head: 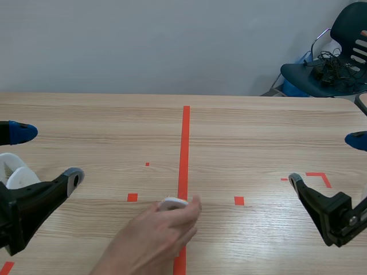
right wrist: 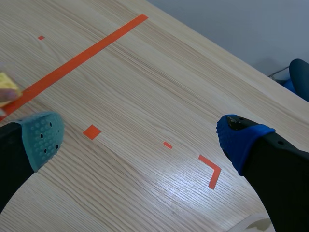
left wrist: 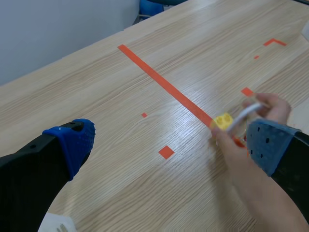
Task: Do the leaf sorting experiment
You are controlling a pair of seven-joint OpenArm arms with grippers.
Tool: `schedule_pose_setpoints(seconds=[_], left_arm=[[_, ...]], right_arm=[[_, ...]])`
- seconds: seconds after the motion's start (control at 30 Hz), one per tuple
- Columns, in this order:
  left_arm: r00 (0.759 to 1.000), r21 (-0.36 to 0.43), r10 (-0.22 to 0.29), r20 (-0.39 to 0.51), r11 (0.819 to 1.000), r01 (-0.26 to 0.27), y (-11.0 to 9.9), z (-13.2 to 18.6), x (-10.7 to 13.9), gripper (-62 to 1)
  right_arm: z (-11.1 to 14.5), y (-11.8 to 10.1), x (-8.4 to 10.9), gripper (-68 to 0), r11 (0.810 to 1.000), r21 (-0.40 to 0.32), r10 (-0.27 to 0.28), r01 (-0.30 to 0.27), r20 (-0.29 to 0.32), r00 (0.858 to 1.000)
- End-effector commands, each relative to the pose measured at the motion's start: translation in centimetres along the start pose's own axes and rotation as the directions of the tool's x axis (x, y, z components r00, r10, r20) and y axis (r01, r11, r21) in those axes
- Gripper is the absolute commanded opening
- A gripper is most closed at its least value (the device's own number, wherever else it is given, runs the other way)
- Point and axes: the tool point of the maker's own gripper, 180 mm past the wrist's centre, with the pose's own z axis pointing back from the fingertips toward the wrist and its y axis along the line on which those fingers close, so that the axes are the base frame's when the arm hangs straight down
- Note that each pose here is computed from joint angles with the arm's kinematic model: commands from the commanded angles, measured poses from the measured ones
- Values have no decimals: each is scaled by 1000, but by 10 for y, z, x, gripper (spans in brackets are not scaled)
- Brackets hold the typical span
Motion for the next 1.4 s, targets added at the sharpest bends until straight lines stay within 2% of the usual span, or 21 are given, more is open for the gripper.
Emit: schedule_pose_setpoints(seconds=[0.0,0.6,0.7,0.87,1.0,1.13,1.27,1.37], left_arm=[[1000,-5,-3,19,1000,3,1,0,5,14],[1000,-11,-10,16,1000,10,2,0,6,14],[1000,-11,-10,16,1000,10,2,0,6,14],[1000,-11,-10,17,1000,10,2,0,6,14],[1000,-11,-10,19,1000,10,2,0,6,14],[1000,-11,-10,19,1000,10,2,0,6,14],[1000,-11,-10,20,1000,10,2,0,6,14],[1000,-11,-10,19,1000,10,2,0,6,14]], right_arm=[[-1,-8,13,4,1000,-12,24,-23,37,999],[-1,-7,13,4,1000,-9,23,-23,39,999],[-3,-8,11,4,1000,-7,24,-24,24,999],[-14,9,14,4,995,97,6,-10,40,999],[-27,26,9,4,983,181,-24,17,39,999],[-42,50,-4,4,960,272,-77,68,21,997],[-60,73,-12,4,935,323,-163,145,31,986],[-75,92,-22,4,913,352,-225,208,9,974]])
